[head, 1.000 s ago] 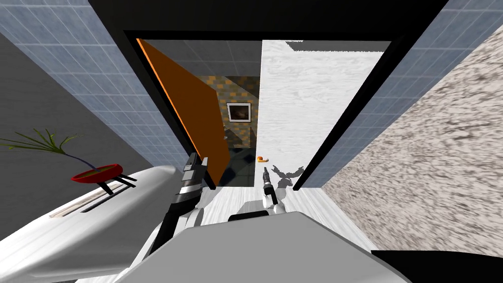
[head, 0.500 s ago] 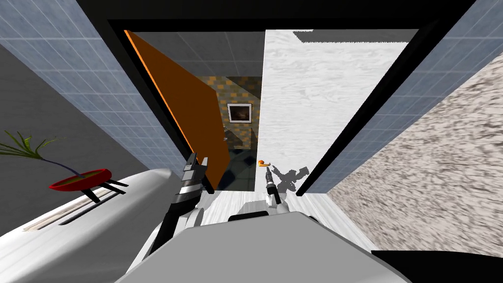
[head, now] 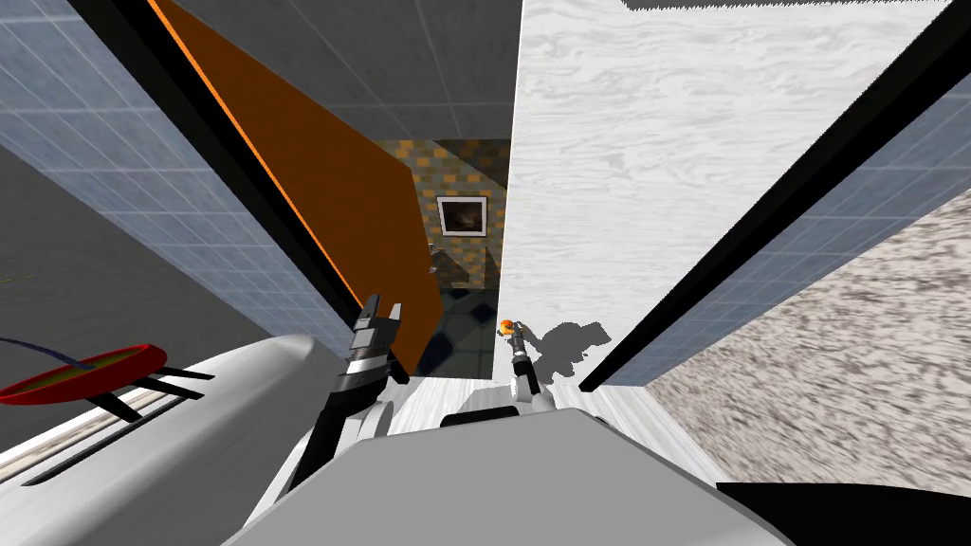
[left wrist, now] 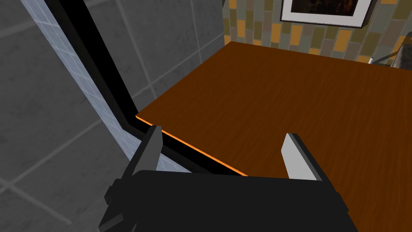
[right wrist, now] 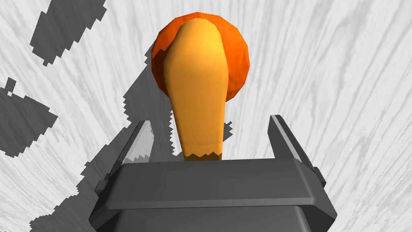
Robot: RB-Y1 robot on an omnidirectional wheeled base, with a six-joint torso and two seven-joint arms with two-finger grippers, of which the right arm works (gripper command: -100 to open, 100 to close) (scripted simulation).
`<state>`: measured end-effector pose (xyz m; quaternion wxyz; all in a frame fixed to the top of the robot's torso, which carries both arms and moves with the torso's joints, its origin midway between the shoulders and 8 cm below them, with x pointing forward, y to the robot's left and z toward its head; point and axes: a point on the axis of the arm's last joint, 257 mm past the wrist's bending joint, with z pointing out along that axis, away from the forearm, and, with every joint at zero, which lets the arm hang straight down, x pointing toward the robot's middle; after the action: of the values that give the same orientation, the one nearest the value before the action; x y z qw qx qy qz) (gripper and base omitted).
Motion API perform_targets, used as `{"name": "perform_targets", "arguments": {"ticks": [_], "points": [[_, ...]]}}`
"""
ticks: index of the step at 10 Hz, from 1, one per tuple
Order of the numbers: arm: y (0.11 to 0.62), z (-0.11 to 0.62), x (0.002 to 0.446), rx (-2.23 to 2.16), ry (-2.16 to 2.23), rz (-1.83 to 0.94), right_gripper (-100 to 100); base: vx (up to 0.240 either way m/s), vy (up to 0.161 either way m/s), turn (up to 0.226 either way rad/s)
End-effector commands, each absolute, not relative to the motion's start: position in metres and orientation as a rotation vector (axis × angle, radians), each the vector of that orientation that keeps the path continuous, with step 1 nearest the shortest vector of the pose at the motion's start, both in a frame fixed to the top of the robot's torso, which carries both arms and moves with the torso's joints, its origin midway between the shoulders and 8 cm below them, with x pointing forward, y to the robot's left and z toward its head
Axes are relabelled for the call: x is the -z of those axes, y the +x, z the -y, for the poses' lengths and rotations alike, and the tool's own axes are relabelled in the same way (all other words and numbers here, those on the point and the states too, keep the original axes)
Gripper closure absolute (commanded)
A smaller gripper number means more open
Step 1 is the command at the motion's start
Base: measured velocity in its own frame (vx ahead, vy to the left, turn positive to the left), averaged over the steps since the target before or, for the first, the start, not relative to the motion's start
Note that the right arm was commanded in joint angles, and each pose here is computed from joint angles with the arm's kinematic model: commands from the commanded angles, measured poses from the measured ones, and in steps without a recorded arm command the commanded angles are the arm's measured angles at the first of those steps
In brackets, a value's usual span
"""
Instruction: Push the door open
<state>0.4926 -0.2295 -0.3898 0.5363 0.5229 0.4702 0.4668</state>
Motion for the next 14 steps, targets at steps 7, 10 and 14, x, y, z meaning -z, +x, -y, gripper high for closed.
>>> {"name": "perform_targets", "arguments": {"ticks": [7, 10, 14], "points": [[0.493, 0.230, 0.390, -1.111, 1.245, -1.119, 100, 0.004, 0.000, 0.002], [0.494, 0.256, 0.387, -1.073, 1.243, -1.098, 100, 0.116, 0.041, -0.025], [0.493, 0.271, 0.388, -1.048, 1.248, -1.086, 100, 0.130, 0.022, -0.019]]}}
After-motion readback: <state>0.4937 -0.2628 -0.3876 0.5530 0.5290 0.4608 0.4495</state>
